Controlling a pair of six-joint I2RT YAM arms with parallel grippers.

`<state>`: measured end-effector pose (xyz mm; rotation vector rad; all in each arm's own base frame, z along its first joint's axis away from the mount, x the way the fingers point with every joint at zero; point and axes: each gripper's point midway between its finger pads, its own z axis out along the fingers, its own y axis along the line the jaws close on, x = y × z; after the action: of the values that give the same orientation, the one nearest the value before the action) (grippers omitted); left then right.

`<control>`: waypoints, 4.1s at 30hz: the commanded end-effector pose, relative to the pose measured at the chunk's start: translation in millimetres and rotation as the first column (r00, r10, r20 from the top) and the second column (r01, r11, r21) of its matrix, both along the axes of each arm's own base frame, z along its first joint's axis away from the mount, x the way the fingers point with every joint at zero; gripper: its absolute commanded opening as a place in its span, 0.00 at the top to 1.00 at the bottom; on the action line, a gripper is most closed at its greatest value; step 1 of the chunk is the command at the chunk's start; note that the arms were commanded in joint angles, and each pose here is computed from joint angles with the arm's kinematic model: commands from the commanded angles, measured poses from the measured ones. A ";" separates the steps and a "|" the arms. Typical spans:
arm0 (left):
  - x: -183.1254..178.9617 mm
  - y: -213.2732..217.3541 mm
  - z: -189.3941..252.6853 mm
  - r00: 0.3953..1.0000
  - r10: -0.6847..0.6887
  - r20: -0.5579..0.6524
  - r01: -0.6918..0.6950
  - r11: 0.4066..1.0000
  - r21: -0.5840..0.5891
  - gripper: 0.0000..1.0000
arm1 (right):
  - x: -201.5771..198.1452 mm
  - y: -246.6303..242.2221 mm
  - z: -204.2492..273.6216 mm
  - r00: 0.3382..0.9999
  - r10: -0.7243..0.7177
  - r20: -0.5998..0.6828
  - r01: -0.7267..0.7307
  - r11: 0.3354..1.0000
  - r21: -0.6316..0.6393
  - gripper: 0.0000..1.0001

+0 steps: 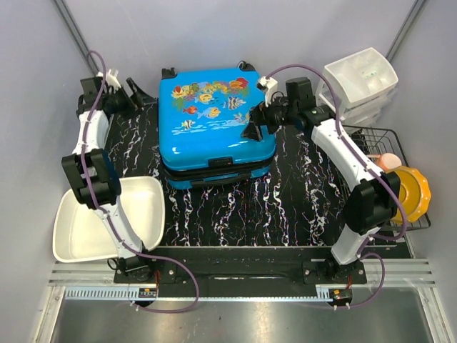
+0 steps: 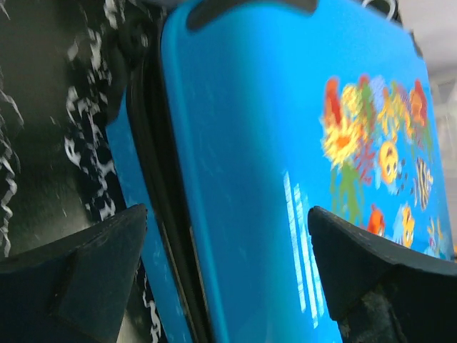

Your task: Open, take out, and arrange the luggage

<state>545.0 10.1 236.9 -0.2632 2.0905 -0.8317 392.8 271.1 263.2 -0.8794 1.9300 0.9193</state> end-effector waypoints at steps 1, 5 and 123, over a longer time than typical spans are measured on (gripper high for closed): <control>-40.3 -47.3 5.3 0.968 -0.244 0.064 0.251 0.955 -0.160 0.01 | 14.3 -28.6 10.7 0.990 -0.141 0.029 0.143 0.983 -0.112 0.03; -76.6 -82.2 -19.6 0.942 -0.334 0.027 0.332 0.919 -0.213 0.07 | 15.8 -68.2 6.6 0.969 -0.245 0.001 0.242 0.955 -0.172 0.05; -128.3 -63.2 140.6 0.993 0.120 -0.014 -0.104 0.790 -0.605 1.00 | -114.1 -51.8 -9.3 0.912 0.142 0.386 -0.067 0.977 -0.201 0.37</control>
<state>411.1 -46.6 288.6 -0.8493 1.9021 -1.2317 284.6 204.0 254.1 -1.0508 1.7492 0.6185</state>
